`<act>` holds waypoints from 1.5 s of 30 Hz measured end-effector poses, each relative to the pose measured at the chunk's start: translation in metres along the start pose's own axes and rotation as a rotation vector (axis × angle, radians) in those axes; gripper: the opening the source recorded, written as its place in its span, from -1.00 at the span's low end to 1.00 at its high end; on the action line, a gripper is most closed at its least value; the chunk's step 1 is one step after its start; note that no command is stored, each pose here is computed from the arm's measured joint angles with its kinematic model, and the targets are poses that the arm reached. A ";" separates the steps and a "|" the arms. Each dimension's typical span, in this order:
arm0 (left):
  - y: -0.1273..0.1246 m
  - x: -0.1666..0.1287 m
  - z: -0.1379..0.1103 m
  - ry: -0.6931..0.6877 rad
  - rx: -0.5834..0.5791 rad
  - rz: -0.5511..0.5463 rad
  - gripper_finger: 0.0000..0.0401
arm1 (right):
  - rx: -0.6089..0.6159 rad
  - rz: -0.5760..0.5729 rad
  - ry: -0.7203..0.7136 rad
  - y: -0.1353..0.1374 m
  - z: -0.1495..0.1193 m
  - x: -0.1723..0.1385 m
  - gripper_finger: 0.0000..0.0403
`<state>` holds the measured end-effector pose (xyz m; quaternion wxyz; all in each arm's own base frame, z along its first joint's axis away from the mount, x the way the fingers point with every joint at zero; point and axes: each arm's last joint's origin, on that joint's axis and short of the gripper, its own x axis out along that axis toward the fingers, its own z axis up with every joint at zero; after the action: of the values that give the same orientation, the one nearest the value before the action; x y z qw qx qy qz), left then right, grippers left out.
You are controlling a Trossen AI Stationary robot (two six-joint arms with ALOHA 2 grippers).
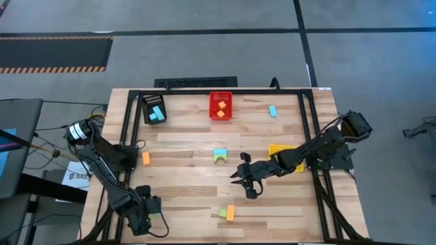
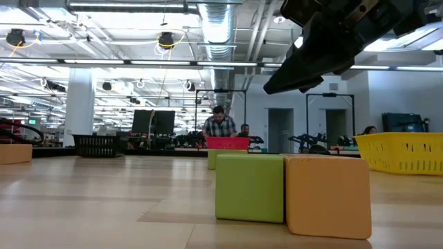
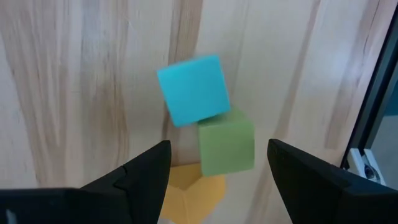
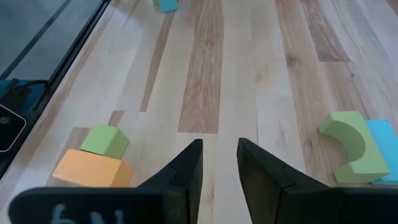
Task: Sort & place blocks by color
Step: Put the green block into the yellow bin
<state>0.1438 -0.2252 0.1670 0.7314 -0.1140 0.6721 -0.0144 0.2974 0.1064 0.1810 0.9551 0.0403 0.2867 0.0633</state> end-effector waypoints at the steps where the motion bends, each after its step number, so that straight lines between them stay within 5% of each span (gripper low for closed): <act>1: 0.000 0.000 0.000 0.000 0.000 0.000 0.27 | 0.000 0.000 0.000 0.000 0.000 0.000 -0.39; 38: -0.001 0.012 0.001 -0.006 0.000 0.041 0.27 | 0.021 -0.006 0.032 0.000 -0.003 0.000 -0.39; 45: -0.001 0.014 0.001 0.000 0.006 0.046 0.09 | 0.016 -0.010 0.050 0.000 -0.005 0.000 -0.39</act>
<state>0.1460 -0.2288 0.1536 0.7318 -0.0963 0.6746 0.0005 0.2945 0.1062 0.1769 0.9476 0.0450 0.3112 0.0569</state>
